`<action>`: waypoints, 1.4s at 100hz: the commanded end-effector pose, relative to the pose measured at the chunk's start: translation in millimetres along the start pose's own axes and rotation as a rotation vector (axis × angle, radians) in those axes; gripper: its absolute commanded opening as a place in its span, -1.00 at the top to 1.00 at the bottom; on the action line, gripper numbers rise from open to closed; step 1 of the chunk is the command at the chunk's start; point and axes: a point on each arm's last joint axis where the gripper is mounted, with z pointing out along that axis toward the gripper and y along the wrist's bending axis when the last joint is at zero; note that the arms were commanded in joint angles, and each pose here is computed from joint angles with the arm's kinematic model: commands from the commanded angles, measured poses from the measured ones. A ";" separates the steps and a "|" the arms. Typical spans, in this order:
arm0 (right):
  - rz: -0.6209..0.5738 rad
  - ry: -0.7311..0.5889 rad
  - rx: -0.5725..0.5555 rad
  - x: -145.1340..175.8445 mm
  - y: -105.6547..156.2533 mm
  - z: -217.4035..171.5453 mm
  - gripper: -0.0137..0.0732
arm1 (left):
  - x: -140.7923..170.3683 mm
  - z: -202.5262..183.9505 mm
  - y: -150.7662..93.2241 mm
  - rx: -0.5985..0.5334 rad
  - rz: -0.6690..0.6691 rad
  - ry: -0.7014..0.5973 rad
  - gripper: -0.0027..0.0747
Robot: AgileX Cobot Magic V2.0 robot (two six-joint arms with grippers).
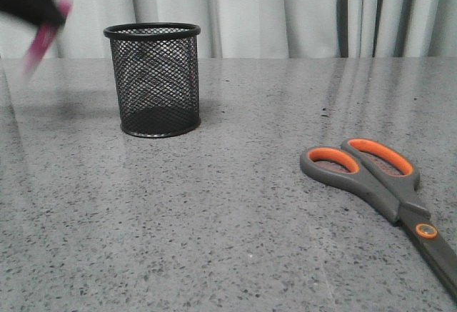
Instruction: Put pen and scissors into bin
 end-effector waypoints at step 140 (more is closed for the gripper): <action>-0.079 -0.122 -0.036 -28.3 11.1 -10.0 -0.10 | -26.1 -47.6 -94.7 0.225 0.189 -0.495 -0.23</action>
